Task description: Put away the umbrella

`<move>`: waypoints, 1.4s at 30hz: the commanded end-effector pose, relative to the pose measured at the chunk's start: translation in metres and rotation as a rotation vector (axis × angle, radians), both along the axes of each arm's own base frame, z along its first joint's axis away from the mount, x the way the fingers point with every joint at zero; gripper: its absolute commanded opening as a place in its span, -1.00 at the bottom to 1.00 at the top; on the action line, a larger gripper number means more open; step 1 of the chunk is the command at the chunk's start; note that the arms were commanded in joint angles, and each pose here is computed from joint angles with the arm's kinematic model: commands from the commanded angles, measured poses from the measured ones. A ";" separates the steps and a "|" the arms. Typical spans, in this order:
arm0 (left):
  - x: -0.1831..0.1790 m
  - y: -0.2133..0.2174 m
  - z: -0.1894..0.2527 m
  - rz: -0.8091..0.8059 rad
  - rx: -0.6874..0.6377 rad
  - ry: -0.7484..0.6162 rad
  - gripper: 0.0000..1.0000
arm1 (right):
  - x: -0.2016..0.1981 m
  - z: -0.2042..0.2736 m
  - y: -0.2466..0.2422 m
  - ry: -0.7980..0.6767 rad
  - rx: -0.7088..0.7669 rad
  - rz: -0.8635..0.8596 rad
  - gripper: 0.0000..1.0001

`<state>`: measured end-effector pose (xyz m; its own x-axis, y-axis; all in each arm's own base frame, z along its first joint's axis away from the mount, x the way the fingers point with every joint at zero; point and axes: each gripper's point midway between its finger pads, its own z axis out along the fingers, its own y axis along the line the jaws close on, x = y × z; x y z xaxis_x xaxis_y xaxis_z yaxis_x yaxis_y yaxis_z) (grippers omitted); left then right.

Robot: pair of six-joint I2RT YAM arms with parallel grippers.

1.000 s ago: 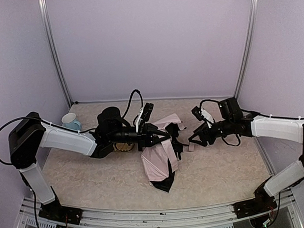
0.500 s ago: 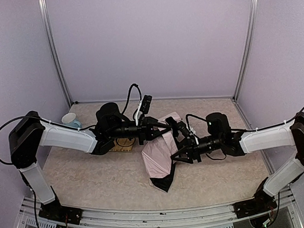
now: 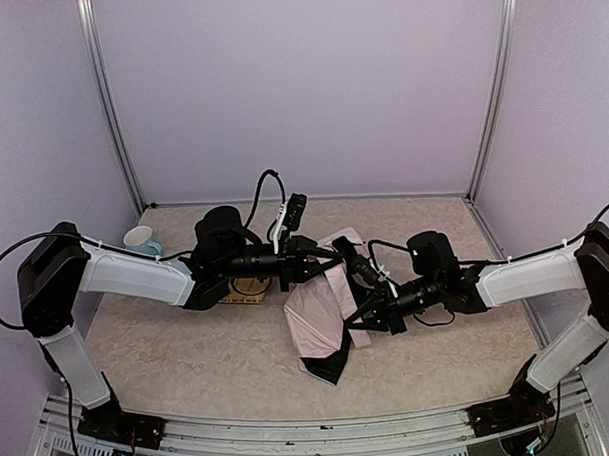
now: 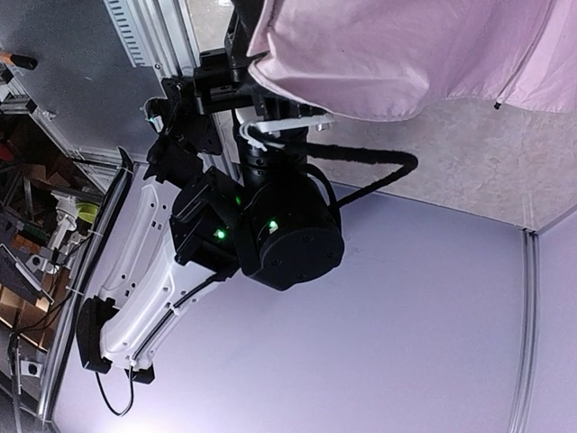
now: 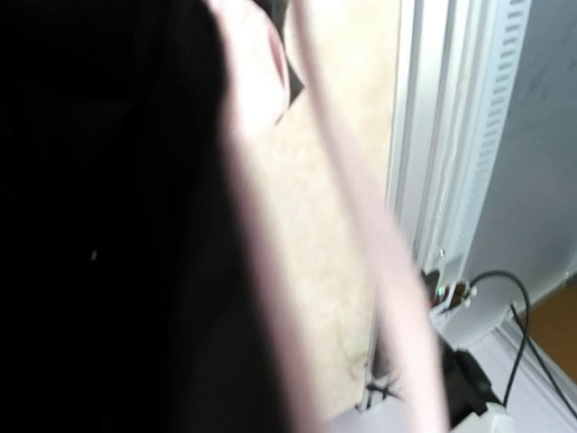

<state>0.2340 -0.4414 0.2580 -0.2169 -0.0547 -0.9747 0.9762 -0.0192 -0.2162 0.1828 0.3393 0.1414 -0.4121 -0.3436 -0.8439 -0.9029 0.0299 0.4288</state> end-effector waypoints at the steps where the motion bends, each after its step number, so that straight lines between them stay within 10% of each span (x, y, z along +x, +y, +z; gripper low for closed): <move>1: 0.007 0.000 0.010 0.032 -0.003 -0.058 -1.00 | -0.012 -0.015 -0.002 0.072 -0.042 0.043 -1.00; 4: 0.010 0.000 -0.004 0.027 0.070 -0.074 -0.86 | -0.013 -0.003 -0.002 0.058 -0.024 0.057 -1.00; 9: 0.002 0.027 -0.042 0.013 0.351 -0.257 0.45 | 0.002 0.042 -0.018 0.005 0.060 0.052 -1.00; 17: 0.019 0.093 -0.052 0.283 0.554 -0.631 0.98 | 0.021 0.142 -0.032 -0.146 0.175 0.094 -1.00; 32: 0.119 0.021 -0.128 0.283 0.535 -0.567 0.90 | 0.057 0.287 -0.021 -0.322 0.316 0.014 -1.00; 35: 0.127 0.003 -0.137 0.290 0.481 -0.499 0.61 | 0.067 0.293 -0.018 -0.322 0.312 -0.012 -1.00; 42: 0.196 -0.016 -0.142 0.566 0.487 -0.365 -0.78 | 0.060 0.277 -0.009 -0.245 0.320 0.034 -1.00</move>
<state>0.3853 -0.4475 0.0949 0.1307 0.4571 -0.8798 0.8992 0.3191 0.2994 0.2512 0.3265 0.4204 -0.1475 -0.0664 -0.9868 -0.9865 -0.0625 0.1517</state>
